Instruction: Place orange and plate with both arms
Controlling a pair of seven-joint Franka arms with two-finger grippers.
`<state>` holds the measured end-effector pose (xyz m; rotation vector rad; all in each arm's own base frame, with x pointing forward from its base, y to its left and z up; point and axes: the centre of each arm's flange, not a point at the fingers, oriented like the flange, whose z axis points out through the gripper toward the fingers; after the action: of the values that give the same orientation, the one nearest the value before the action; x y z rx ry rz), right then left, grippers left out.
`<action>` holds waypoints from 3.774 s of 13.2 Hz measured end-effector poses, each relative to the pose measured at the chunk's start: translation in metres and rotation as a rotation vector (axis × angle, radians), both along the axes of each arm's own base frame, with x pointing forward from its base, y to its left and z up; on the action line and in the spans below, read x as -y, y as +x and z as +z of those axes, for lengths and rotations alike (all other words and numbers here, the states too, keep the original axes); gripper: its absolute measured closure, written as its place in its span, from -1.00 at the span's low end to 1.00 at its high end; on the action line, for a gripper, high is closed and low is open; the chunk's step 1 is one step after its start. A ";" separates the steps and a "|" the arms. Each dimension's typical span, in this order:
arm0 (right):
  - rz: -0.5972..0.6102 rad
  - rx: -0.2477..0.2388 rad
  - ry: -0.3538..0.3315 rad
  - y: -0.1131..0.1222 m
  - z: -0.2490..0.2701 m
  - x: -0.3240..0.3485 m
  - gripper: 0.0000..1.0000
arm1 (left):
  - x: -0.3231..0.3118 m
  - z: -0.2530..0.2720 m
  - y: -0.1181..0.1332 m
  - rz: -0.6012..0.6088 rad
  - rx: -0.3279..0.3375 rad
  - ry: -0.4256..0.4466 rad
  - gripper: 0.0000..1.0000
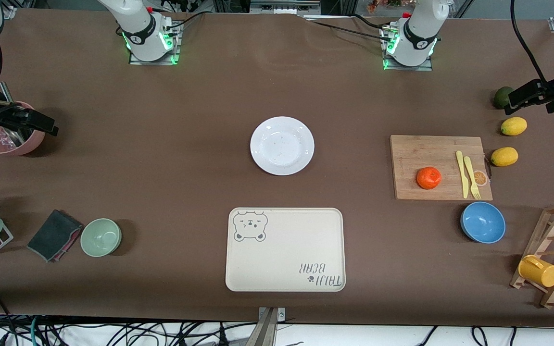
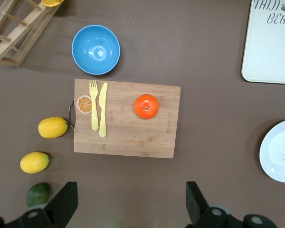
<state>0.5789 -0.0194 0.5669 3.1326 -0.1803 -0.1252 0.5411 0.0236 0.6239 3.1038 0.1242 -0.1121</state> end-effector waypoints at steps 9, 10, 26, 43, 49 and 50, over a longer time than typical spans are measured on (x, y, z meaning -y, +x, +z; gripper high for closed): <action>0.000 0.000 0.000 0.000 0.000 0.000 -1.00 | 0.026 -0.036 0.018 -0.049 -0.064 -0.003 -1.00; 0.000 0.000 0.000 0.000 0.000 0.000 -1.00 | 0.029 -0.043 0.022 -0.053 -0.077 -0.003 -1.00; 0.000 0.000 0.000 0.000 0.000 0.000 -1.00 | 0.011 -0.249 0.047 -0.010 -0.076 0.001 -1.00; 0.000 0.000 0.000 0.000 0.000 0.000 -1.00 | 0.023 -0.414 0.033 0.015 -0.042 -0.017 -1.00; 0.000 -0.001 0.000 0.000 0.000 0.000 -1.00 | 0.022 -0.425 0.028 0.018 -0.026 -0.014 -0.59; 0.000 -0.001 0.000 0.000 0.000 0.000 -1.00 | 0.022 -0.423 0.030 0.018 -0.019 -0.014 -0.59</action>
<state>0.5788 -0.0191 0.5669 3.1329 -0.1796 -0.1261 0.5707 0.0013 0.2006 3.0874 0.1511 -0.1415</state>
